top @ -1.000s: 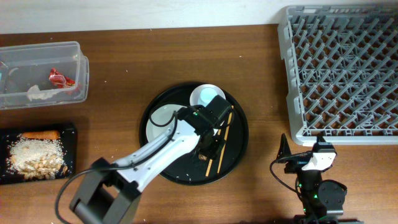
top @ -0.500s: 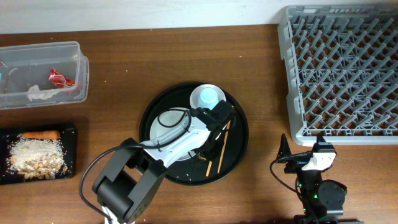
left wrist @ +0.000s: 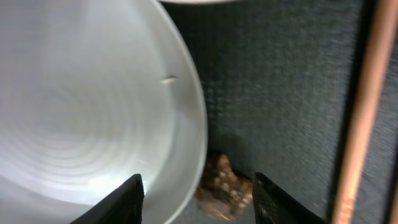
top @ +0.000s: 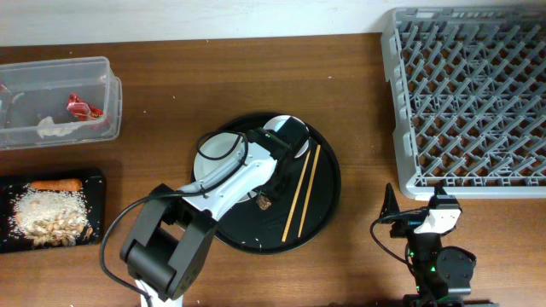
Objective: Sort waste into correct bins and load items into the dishwasher rack
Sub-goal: 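Reach the left gripper to the brown shell near the chopsticks, then grasp the brown shell with the left gripper and lift it, then carry the shell to the black rectangular tray and release it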
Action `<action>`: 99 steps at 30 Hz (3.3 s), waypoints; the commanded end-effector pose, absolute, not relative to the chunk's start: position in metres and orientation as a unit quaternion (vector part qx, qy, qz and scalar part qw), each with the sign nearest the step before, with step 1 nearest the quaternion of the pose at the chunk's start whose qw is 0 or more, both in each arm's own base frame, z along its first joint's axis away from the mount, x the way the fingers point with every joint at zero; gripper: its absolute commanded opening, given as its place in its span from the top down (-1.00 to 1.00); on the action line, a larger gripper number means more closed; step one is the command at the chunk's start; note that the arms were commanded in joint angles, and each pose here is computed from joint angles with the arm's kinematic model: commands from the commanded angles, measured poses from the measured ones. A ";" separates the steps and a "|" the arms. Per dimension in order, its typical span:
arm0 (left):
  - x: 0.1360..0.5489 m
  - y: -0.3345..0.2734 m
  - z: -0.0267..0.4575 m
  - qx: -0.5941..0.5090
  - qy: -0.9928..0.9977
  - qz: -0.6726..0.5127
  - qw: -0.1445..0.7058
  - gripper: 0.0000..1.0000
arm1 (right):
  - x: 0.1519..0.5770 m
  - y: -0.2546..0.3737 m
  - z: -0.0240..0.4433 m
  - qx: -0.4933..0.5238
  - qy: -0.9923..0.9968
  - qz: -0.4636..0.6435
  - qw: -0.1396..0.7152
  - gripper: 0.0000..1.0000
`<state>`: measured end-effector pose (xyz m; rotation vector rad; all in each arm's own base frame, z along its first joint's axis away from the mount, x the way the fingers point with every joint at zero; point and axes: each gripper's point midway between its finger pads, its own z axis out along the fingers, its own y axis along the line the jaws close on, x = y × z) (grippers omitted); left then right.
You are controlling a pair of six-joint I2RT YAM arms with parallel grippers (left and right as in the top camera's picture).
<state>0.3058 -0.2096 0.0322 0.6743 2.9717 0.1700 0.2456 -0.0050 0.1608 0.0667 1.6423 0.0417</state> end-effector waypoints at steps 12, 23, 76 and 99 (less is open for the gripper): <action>0.257 -0.221 0.031 -0.048 0.999 0.001 0.013 -0.11 | 0.246 -0.008 0.156 0.032 0.733 0.012 0.679 -0.97; 0.282 -0.217 0.017 -0.196 0.978 0.004 0.078 -0.11 | 0.246 -0.008 0.156 0.032 0.733 0.012 0.679 -0.97; 0.236 -0.253 0.061 -0.153 0.981 -0.121 0.004 0.69 | 0.246 -0.008 0.156 0.032 0.733 0.012 0.679 -0.96; 0.291 0.189 0.124 -0.677 0.701 0.079 0.212 0.66 | 0.246 -0.008 0.156 0.032 0.733 0.012 0.679 -0.97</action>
